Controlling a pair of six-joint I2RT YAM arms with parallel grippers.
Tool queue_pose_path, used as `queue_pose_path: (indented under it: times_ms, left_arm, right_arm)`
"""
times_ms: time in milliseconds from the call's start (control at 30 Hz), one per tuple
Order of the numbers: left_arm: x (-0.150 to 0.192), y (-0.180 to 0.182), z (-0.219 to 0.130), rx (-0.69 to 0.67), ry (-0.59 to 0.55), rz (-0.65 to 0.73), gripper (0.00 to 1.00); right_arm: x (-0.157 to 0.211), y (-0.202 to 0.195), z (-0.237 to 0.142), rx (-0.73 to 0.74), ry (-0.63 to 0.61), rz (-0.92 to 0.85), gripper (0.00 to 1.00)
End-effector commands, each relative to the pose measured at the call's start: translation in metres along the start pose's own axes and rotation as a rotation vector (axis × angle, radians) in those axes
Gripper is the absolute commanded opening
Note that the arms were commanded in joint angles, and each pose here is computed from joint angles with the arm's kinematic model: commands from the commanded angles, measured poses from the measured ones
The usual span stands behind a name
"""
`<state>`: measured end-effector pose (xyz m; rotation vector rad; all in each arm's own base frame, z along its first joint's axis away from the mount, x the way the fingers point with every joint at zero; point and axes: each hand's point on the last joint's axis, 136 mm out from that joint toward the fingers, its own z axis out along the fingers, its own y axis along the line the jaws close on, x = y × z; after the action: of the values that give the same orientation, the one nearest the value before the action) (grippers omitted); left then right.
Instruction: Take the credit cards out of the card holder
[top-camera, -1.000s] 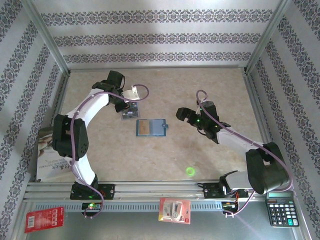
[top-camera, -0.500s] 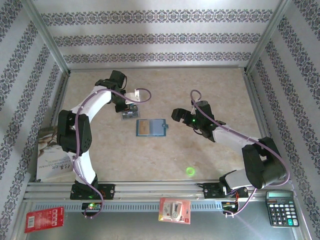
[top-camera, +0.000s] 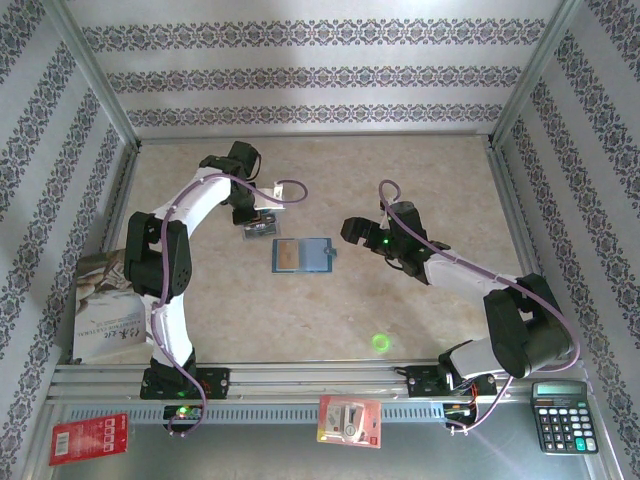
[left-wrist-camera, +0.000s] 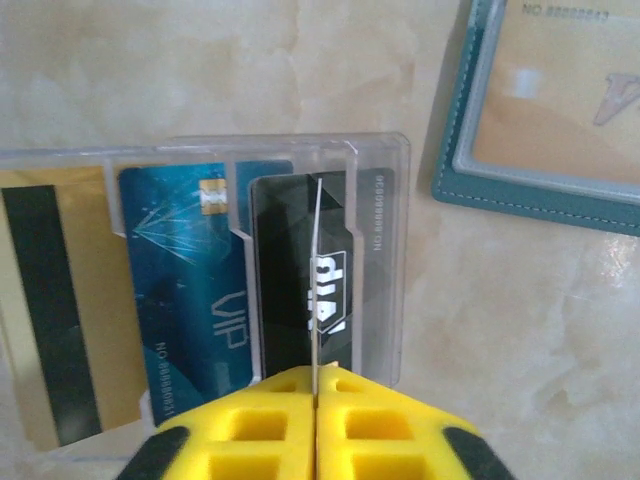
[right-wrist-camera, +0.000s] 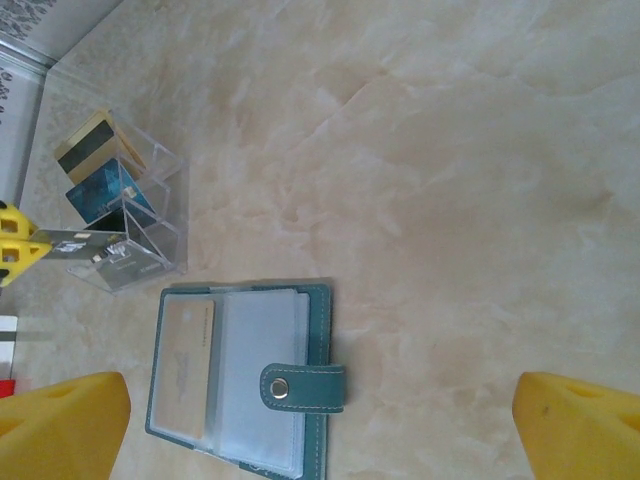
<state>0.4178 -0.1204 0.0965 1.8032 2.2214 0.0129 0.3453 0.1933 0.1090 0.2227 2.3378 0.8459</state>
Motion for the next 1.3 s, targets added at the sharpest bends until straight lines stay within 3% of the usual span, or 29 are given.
queue_pose_path:
  times_ms: [0,100,267,500,800,1000,1100,1167,1267]
  left_arm:
    - [-0.010,-0.003,-0.009,0.021,-0.019,-0.013,0.14]
    - [-0.009,-0.003,-0.013,0.031,-0.015,-0.021,0.20]
    - [-0.011,-0.001,-0.018,0.027,-0.016,-0.047,0.22]
    - [-0.038,0.011,-0.051,-0.046,-0.174,-0.191,0.26]
    - [-0.034,0.038,-0.087,-0.262,-0.269,-0.589,0.45]
    - [-0.020,0.031,-0.103,-0.362,-0.348,-0.779,0.60]
    - [-0.007,0.022,-0.109,-0.423,-0.393,-0.899,0.69]
    - [0.015,0.019,-0.112,-0.488,-0.383,-1.050,0.74]
    - [0.035,0.007,-0.117,-0.482,-0.405,-1.208,0.75]
  right_arm:
    - [-0.004,0.010,-0.001,-0.018,-0.008,-0.006,0.98]
    - [-0.003,0.013,-0.002,-0.030,-0.018,-0.017,0.98]
    - [-0.003,0.012,-0.002,-0.026,-0.023,-0.021,0.98]
    - [0.002,0.012,0.001,-0.016,0.000,-0.025,0.98]
    - [0.016,0.028,0.010,0.037,0.058,-0.109,0.97]
    - [0.028,0.042,0.017,0.143,0.101,-0.281,0.95]
    - [0.036,0.051,0.025,0.155,0.140,-0.325,0.94]
    - [0.042,0.060,0.030,0.166,0.162,-0.356,0.93]
    - [0.054,0.074,0.040,0.180,0.203,-0.397,0.93]
